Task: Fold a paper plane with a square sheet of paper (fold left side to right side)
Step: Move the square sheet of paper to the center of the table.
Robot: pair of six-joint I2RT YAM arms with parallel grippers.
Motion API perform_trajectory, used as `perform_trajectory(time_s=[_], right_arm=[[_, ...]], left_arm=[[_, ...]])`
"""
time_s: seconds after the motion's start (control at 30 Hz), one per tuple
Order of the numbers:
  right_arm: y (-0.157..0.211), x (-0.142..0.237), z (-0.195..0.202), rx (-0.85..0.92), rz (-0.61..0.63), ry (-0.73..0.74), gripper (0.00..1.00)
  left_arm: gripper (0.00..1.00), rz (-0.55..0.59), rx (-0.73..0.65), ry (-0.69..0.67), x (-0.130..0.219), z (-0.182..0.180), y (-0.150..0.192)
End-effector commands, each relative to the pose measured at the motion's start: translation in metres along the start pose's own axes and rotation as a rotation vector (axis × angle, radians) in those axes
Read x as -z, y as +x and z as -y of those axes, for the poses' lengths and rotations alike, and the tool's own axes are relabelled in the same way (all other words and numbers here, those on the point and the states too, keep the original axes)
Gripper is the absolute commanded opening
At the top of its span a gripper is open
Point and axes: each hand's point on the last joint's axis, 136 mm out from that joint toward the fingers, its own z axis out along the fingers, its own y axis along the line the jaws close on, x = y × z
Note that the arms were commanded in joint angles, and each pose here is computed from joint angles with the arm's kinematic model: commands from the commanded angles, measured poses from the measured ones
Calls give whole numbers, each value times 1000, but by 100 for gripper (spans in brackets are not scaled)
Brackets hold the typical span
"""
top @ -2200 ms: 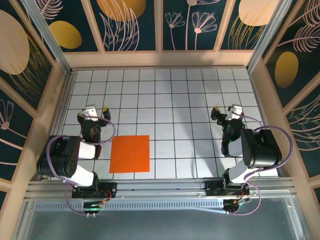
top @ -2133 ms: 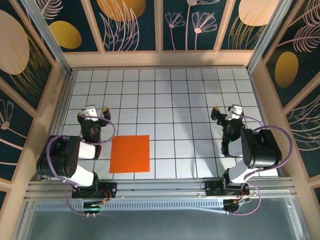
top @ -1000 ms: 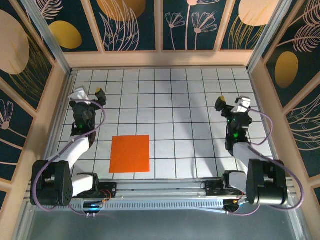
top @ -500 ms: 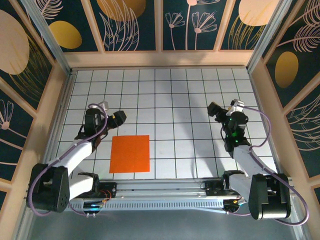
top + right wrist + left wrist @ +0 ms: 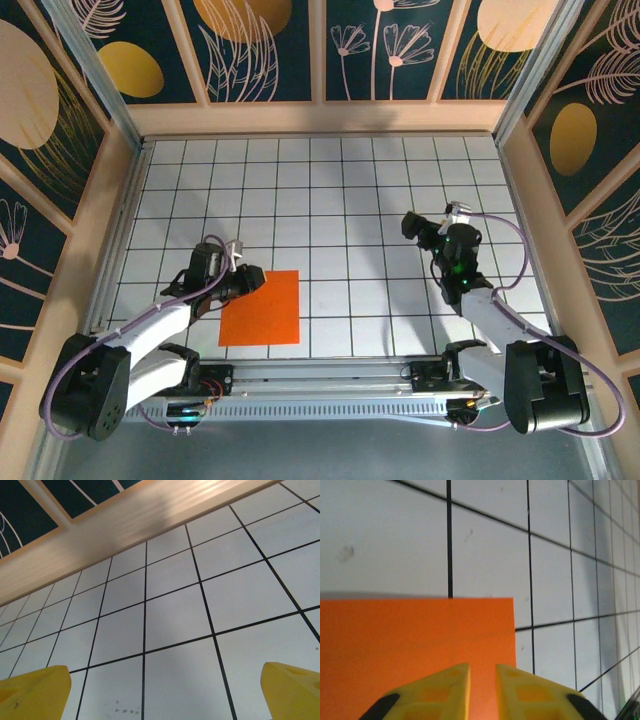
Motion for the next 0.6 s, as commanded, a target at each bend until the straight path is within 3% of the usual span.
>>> perform_trajectory(time_s=[0.0,0.1,0.3,0.57], right_arm=[[-10,-2,-1,-2,34,23,98],[-10,-3,0,1,33,35,98],[-9,-2,5,3,40,62,98],[-9,-2,7,26,32,77,98]], left_arm=[[16,-80,41,-8,-5,-10,23],[13,-105,50,15,-12,-9,28],[10,-185,32,-70,-31,-23,40],[9,-192,24,-104,-61,-15,28]])
